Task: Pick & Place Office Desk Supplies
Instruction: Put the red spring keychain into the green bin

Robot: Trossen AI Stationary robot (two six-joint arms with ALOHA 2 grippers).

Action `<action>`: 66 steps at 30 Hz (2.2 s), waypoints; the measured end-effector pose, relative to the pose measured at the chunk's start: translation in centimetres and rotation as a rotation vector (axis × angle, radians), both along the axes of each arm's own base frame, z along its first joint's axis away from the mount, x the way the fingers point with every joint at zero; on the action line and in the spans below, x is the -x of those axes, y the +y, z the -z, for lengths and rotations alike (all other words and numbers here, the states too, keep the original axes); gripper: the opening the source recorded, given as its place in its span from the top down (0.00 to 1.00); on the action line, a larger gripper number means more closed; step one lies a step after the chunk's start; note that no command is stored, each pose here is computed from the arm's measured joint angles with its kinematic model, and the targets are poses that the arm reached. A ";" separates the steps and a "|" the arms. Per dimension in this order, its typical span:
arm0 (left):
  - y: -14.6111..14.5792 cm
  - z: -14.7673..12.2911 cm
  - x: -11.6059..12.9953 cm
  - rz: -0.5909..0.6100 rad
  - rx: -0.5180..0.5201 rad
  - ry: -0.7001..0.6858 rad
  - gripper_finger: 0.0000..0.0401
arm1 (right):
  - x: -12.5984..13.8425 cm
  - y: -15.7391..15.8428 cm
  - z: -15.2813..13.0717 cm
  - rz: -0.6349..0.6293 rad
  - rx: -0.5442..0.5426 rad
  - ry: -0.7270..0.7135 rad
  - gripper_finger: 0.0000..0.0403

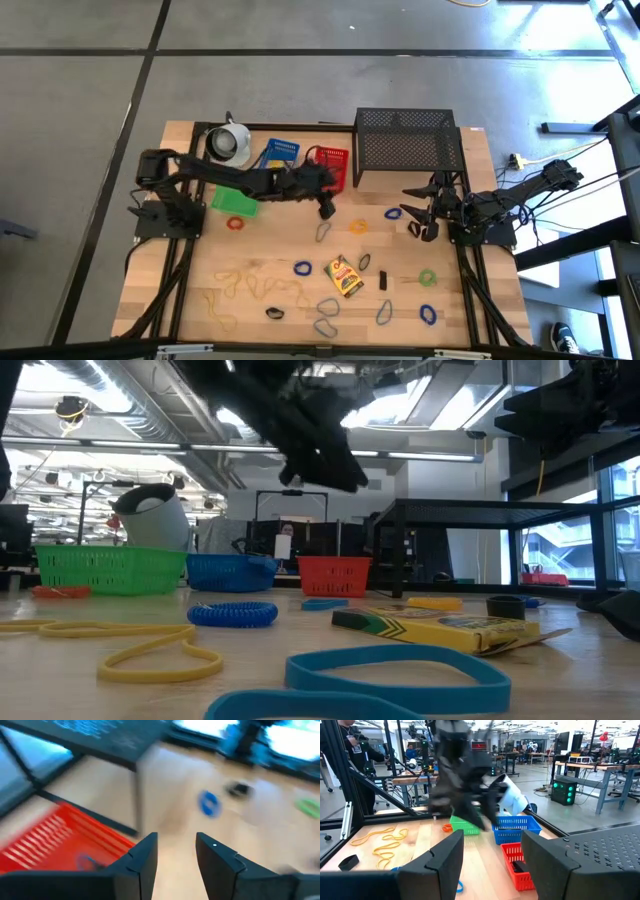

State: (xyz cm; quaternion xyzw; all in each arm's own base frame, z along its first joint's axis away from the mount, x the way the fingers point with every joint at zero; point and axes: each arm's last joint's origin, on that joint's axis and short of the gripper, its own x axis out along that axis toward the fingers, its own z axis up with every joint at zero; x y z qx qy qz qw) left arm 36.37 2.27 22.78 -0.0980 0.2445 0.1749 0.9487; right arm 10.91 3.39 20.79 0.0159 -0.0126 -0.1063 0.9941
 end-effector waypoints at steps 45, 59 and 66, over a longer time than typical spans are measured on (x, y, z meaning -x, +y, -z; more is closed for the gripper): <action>-13.1 3.1 15.1 -0.833 0.271 0.734 0.45 | 0.0 0.0 0.0 0.000 0.000 0.000 0.50; -12.3 7.8 17.0 -0.835 0.314 0.758 0.45 | 0.0 0.0 0.0 0.000 0.000 0.000 0.50; -11.4 9.1 17.3 -0.845 0.313 0.748 0.45 | 0.0 0.0 0.0 0.000 0.000 0.000 0.50</action>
